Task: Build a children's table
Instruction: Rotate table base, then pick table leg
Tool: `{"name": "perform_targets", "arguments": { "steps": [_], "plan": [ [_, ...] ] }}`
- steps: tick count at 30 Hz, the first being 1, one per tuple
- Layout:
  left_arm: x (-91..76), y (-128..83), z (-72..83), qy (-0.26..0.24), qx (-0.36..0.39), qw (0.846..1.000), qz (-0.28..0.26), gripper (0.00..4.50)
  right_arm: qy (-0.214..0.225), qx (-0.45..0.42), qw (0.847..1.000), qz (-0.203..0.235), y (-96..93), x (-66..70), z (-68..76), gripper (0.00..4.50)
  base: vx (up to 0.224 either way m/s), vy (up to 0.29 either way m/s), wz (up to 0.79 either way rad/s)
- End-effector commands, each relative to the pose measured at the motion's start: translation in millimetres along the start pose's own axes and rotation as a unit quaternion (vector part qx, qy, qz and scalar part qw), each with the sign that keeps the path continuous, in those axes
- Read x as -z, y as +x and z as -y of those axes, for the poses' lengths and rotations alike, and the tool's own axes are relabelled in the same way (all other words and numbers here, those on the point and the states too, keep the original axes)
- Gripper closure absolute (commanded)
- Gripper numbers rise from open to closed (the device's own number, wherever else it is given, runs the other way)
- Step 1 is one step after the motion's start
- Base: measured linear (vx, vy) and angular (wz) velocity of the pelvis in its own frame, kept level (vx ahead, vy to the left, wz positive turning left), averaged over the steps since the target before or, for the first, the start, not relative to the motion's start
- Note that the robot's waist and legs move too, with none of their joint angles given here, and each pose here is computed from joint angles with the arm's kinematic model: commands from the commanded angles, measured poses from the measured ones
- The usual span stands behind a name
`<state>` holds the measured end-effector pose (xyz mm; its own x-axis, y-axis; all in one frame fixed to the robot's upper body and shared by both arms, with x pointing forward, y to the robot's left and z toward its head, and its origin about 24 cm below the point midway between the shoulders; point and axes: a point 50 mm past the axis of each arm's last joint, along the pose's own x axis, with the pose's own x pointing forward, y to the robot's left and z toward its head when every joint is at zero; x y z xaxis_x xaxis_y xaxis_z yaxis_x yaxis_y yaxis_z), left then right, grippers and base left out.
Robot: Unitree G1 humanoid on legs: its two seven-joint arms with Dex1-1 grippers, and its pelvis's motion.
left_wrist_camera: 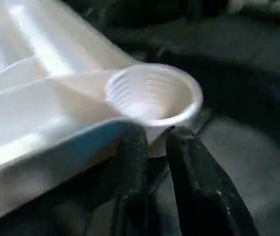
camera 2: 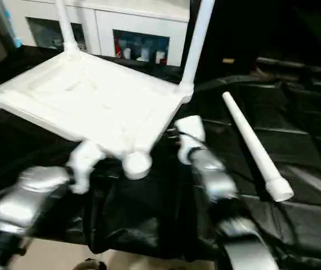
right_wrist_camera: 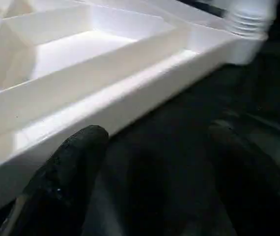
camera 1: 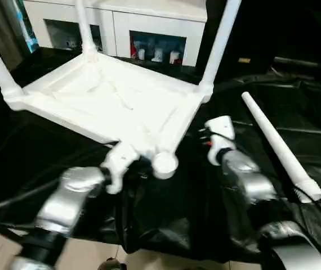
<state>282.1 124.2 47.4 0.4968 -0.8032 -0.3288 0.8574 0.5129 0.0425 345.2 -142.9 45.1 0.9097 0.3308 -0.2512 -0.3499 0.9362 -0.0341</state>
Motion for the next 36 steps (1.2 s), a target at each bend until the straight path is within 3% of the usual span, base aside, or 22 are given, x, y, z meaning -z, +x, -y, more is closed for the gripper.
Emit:
{"name": "perform_targets", "arguments": {
  "steps": [1, 3, 7, 9, 10, 12, 15, 23, 27, 30, 36],
  "plan": [
    [-11.2, 2.6, -0.6, 0.011, 0.008, 1.0, 0.026, 3.6, 0.004, 0.02, 1.0, -0.001, -5.3, -4.2, 10.7, 0.94, 0.0, 0.0, 0.0],
    [-14.1, 2.0, -3.8, 0.006, -0.001, 0.999, 0.045, 3.56, 0.012, 0.052, 0.998, -0.014, -15.3, -12.1, 31.3, 0.77, 0.0, 0.0, 0.0],
    [-17.1, -0.7, -7.6, 0.006, -0.011, 0.998, 0.054, 3.54, 0.025, 0.07, 0.997, -0.025, -20.0, -18.1, 45.0, 0.56, 0.0, 0.0, 0.0],
    [-24.4, -8.7, -10.2, 0.006, -0.013, 0.998, 0.067, 3.54, 0.013, 0.111, 0.993, -0.037, -27.0, -35.1, 75.7, 0.38, 0.0, 0.0, 0.0],
    [-24.4, -8.7, -10.2, 0.006, -0.013, 0.998, 0.067, 3.54, 0.013, 0.111, 0.993, -0.037, -27.0, -35.1, 75.7, 0.19, 0.0, 0.0, 0.0],
    [-28.7, -16.1, -9.2, 0.009, -0.002, 0.998, 0.066, 3.54, 0.009, 0.134, 0.989, -0.056, -34.8, -49.6, 104.1, 0.1, 0.0, 0.0, 0.0],
    [-30.9, -21.6, -6.4, 0.008, 0.018, 0.998, 0.057, 3.54, 0.016, 0.147, 0.985, -0.089, -43.1, -53.0, 125.8, 0.04, 0.0, 0.0, 0.0],
    [-32.5, -22.5, -4.6, 0.007, 0.031, 0.998, 0.052, 3.54, 0.025, 0.155, 0.976, -0.149, -57.1, -46.2, 150.4, 0.04, 0.0, 0.0, 0.0],
    [-35.1, -23.4, -4.4, 0.008, 0.035, 0.998, 0.048, 3.54, 0.041, 0.137, 0.975, -0.171, -58.5, -40.6, 154.4, 0.04, 0.0, 0.0, 0.0],
    [-36.1, -24.7, -3.9, 0.01, 0.04, 0.998, 0.041, 3.54, 0.054, 0.125, 0.967, -0.215, -64.0, -24.6, 159.3, 0.04, 0.0, 0.0, 0.0],
    [-35.3, -25.9, -3.6, 0.011, 0.042, 0.998, 0.035, 3.54, 0.079, 0.108, 0.955, -0.266, -71.6, -8.6, 160.7, 0.04, 0.0, 0.0, 0.0]
  ]
}}
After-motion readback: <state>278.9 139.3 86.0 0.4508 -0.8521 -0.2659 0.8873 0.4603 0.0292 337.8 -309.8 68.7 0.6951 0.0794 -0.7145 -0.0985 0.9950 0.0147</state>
